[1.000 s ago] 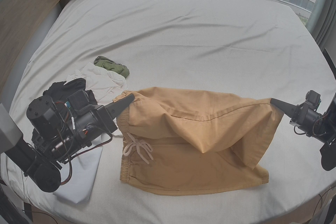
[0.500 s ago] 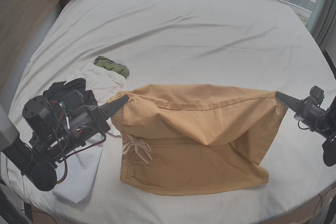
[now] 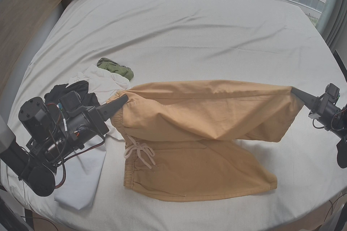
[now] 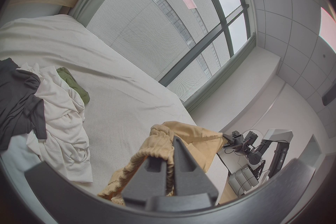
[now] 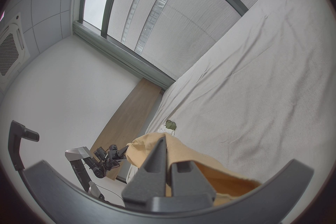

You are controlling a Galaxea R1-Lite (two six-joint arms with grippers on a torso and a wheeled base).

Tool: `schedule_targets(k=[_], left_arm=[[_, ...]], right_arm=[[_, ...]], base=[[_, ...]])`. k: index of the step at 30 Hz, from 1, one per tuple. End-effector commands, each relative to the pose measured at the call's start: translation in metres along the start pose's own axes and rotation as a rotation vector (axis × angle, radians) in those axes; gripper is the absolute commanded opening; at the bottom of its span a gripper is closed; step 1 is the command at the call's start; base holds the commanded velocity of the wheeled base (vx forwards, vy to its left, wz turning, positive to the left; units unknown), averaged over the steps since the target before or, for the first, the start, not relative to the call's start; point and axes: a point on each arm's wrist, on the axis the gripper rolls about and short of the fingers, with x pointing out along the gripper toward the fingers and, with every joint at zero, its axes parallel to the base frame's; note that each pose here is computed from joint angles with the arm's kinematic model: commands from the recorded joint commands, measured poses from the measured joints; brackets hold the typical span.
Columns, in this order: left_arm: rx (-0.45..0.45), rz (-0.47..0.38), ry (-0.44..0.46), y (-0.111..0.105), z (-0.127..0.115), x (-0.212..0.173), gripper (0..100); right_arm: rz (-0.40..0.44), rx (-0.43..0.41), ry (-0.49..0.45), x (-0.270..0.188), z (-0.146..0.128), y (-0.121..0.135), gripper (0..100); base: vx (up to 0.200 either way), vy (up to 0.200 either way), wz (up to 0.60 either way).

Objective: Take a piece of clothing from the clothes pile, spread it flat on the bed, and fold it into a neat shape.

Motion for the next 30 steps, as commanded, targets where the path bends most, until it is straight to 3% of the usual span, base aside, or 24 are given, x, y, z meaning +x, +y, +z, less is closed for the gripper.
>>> schedule_targets(k=[1, 30], left_arm=[[0.002, -0.001, -0.004, -0.0002, 0.0011, -0.0004, 0], [0.009, 0.025, -0.019, 0.0063, 0.0056, -0.0041, 0]], right_arm=[[0.002, -0.012, -0.007, -0.0033, 0.0051, 0.0, 0], [-0.019, -0.028, -0.034, -0.0093, 0.0141, -0.0042, 0]], base=[[0.0, 0.0, 0.0], [0.0, 0.0, 0.0]])
